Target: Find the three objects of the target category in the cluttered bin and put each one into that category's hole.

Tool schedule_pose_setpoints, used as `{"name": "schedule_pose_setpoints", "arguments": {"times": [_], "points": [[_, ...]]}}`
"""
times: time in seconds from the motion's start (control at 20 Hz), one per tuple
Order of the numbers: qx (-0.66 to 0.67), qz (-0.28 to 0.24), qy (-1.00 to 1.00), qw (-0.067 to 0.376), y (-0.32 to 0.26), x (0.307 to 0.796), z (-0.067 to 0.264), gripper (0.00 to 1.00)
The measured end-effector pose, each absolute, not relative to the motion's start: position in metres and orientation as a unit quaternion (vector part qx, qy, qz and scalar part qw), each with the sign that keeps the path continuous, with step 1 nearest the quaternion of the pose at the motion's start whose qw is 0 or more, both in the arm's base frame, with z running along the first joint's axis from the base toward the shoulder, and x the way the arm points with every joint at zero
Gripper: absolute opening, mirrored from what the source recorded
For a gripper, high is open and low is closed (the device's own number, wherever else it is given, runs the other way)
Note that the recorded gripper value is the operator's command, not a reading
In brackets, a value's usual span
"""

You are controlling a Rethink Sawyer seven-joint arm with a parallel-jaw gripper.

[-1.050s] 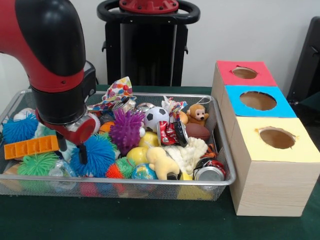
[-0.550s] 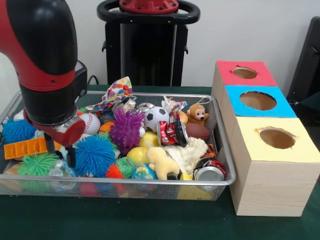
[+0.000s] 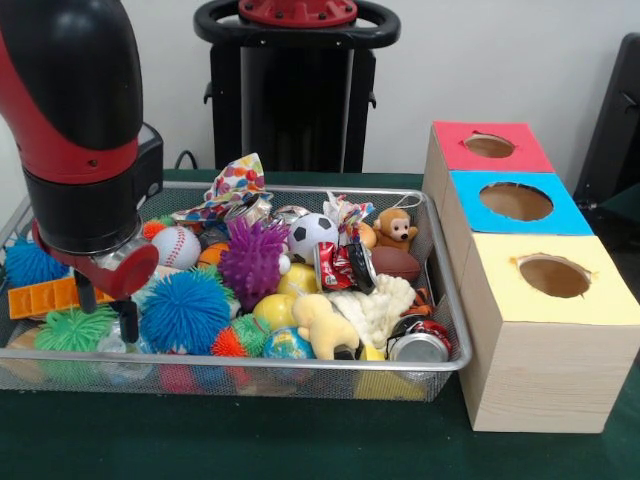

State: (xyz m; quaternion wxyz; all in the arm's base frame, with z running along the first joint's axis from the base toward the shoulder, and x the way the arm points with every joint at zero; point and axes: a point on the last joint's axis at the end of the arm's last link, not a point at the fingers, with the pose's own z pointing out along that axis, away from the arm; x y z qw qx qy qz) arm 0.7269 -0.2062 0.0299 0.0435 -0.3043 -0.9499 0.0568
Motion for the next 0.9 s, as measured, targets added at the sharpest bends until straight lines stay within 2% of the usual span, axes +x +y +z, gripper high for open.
{"name": "schedule_pose_setpoints", "arguments": {"times": [0.4, 0.9], "points": [[-0.306, 0.049, -0.950, 0.045, -0.207, 0.727, 0.025, 1.00], [-0.319, 0.011, -0.946, 0.049, -0.215, 0.726, 0.009, 1.00]]}}
